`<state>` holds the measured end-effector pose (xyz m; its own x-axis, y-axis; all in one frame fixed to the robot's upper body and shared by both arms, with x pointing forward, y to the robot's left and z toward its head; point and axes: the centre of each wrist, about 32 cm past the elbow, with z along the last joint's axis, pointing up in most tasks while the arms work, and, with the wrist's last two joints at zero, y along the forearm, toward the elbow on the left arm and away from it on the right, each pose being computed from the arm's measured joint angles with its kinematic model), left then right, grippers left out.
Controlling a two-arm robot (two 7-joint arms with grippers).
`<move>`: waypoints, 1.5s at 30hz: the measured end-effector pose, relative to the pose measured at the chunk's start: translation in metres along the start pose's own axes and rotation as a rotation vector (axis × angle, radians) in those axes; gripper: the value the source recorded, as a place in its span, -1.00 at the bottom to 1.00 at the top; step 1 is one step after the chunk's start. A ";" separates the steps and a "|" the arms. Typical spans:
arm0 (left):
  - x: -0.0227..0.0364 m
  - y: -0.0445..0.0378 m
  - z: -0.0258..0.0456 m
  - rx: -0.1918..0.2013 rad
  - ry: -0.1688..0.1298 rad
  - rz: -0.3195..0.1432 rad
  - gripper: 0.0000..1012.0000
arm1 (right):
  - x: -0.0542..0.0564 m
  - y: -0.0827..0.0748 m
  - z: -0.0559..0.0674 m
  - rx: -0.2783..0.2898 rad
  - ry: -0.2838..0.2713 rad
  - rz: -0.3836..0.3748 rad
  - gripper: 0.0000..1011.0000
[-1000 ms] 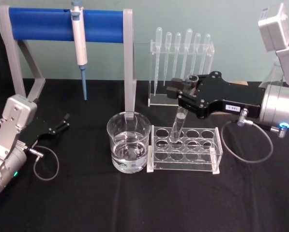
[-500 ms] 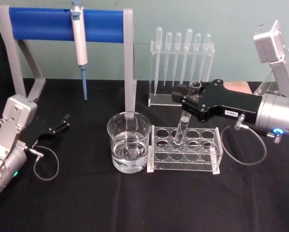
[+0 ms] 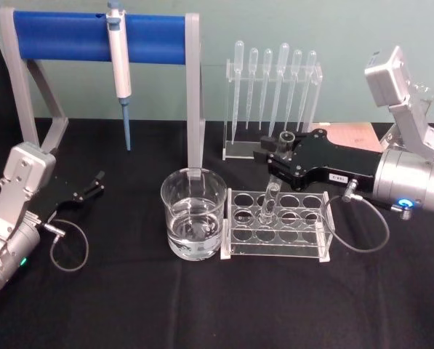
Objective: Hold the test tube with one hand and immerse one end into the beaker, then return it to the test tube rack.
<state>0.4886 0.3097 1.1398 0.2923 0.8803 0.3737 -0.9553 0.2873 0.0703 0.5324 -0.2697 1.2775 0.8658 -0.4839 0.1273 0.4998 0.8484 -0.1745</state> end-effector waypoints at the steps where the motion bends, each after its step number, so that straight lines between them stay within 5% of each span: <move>1: 0.0000 0.0000 0.0000 0.000 0.000 0.000 0.98 | 0.000 0.001 -0.002 -0.004 0.002 0.001 -0.56; 25: 0.0000 0.0000 0.0000 0.000 0.000 0.000 0.98 | 0.000 0.014 -0.031 -0.029 0.031 0.007 -0.56; 45: 0.0000 0.0000 0.0000 0.000 0.000 0.000 0.98 | 0.000 0.014 -0.030 -0.027 0.030 0.007 -0.56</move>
<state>0.4886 0.3097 1.1398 0.2923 0.8803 0.3738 -0.9552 0.2873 0.0703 0.5399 -0.2644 1.2457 0.8694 -0.4844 0.0969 0.4938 0.8459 -0.2018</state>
